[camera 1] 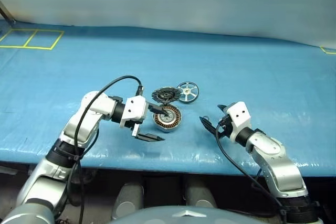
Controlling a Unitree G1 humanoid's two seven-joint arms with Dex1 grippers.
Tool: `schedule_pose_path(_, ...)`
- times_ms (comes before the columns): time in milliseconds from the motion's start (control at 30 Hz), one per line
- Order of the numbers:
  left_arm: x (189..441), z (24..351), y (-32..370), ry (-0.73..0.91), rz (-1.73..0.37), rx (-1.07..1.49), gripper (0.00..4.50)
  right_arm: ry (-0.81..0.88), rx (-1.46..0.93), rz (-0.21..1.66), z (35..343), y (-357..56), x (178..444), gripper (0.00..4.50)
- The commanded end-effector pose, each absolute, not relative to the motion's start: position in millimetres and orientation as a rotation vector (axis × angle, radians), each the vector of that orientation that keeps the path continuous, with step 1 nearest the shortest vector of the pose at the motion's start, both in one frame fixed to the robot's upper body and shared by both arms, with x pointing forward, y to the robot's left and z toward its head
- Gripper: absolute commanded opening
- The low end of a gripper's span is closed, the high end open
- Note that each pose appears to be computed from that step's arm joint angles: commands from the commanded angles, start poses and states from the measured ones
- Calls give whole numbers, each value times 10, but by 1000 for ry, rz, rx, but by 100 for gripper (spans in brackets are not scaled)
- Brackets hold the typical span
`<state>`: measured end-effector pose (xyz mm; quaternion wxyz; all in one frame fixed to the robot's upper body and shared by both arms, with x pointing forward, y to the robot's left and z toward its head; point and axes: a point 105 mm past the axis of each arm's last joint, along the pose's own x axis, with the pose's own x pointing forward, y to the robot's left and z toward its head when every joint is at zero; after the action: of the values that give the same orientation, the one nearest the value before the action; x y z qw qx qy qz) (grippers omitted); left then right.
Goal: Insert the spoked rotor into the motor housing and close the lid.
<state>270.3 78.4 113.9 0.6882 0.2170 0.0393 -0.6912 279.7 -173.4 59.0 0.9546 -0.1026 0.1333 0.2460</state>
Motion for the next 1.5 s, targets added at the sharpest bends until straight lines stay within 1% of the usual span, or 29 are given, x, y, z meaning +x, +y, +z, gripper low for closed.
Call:
schedule_pose_path(33,2879,1246,874,-15,-1370,406,407,273,-196,477,593,-1736,2808,450)
schedule_pose_path(133,2928,1190,920,-36,-1285,282,407,281,-178,485,576,-1701,2805,450)
schedule_pose_path(200,2943,1193,941,-85,-1232,198,407,291,-179,480,546,-1690,2814,450)
schedule_pose_path(367,2830,1063,916,-79,-1256,93,407,330,-175,448,474,-1701,2827,450)
schedule_pose_path(533,2767,831,942,-46,-1249,71,407,346,-172,452,436,-1673,2827,450)
schedule_pose_path(567,2753,794,941,-47,-1246,67,409,353,-173,445,422,-1680,2830,432)
schedule_pose_path(667,2728,723,942,-65,-1229,58,409,377,-170,423,378,-1709,2833,358)
schedule_pose_path(700,2724,702,944,-66,-1222,50,409,383,-171,419,369,-1715,2831,319)
schedule_pose_path(833,2711,653,946,-70,-1205,37,409,406,-172,412,340,-1727,2829,188)
schedule_pose_path(967,2692,658,963,-79,-1200,29,409,435,-180,405,303,-1744,2811,67)
schedule_pose_path(1133,2647,642,984,-78,-1207,38,409,434,-220,437,318,-1706,2778,66)
schedule_pose_path(1200,2632,646,985,-81,-1210,34,409,395,-207,478,405,-1630,2775,66)
schedule_pose_path(1300,2636,650,1002,-97,-1192,48,409,287,-189,600,684,-1384,2752,66)
schedule_pose_path(1367,2640,638,1020,-99,-1178,52,409,242,-210,671,811,-1233,2723,66)
schedule_pose_path(1500,2631,610,1020,-98,-1170,43,409,200,-249,789,926,-969,2693,66)
